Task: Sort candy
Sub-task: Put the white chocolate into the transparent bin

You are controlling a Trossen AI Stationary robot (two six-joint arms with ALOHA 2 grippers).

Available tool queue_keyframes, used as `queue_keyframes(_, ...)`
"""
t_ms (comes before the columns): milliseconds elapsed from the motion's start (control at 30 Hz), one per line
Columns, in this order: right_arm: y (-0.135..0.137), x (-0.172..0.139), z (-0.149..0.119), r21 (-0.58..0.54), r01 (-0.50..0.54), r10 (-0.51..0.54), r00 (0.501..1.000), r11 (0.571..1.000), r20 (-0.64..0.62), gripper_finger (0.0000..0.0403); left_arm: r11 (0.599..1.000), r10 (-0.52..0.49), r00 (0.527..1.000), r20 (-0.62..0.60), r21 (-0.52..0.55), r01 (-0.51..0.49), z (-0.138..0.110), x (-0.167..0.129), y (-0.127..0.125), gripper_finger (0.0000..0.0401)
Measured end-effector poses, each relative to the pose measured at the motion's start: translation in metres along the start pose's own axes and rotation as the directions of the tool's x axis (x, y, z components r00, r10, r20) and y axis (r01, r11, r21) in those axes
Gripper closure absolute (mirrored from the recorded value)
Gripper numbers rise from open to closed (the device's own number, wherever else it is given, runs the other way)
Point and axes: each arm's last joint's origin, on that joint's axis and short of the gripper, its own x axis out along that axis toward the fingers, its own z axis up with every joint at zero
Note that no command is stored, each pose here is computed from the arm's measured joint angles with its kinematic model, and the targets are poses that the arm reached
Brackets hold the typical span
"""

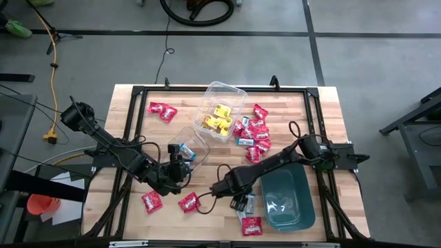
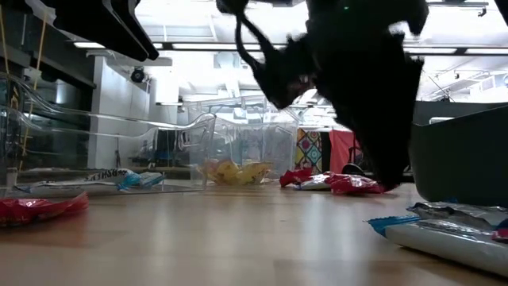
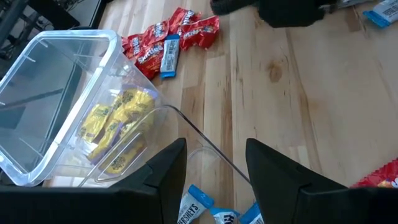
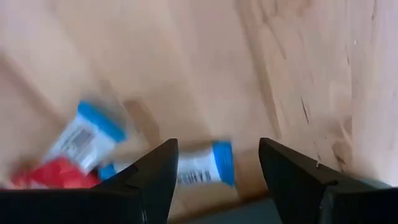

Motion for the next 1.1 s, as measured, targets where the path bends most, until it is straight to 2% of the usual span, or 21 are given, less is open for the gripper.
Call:
queue_keyframes(133,0.006,-0.006,-0.008,-0.158,-0.003,-0.003,0.999,0.987,-0.036,0.0181,1.0,0.0,1.0,0.0,0.0,0.0,0.0,0.0,0.0,0.0247)
queue_keyframes(267,0.014,-0.002,-0.016,-0.254,-0.038,0.022,0.998,0.966,-0.064,0.0181,1.0,0.0,1.0,0.0,-0.008,0.0,0.0,0.0,0.0,0.0247)
queue_keyframes(400,0.021,0.011,-0.024,-0.305,-0.089,0.059,0.993,0.948,-0.104,0.0181,1.0,0.0,1.0,0.0,-0.009,0.0,0.0,0.0,0.0,0.0247)
queue_keyframes(567,0.02,0.02,-0.026,-0.316,-0.083,0.052,0.993,0.945,-0.107,0.0181,1.0,0.0,1.0,0.0,-0.01,0.0,0.0,0.0,0.0,0.0247)
queue_keyframes(800,0.015,0.017,-0.017,-0.315,-0.015,0.01,1.0,0.949,-0.018,0.0181,1.0,0.0,1.0,0.0,-0.01,0.0,0.0,0.0,0.0,0.0247)
queue_keyframes(1100,0.007,0.014,-0.008,-0.465,0.061,-0.039,0.998,0.883,0.057,0.0181,1.0,0.0,1.0,0.0,-0.01,0.0,0.0,0.0,0.0,0.0247)
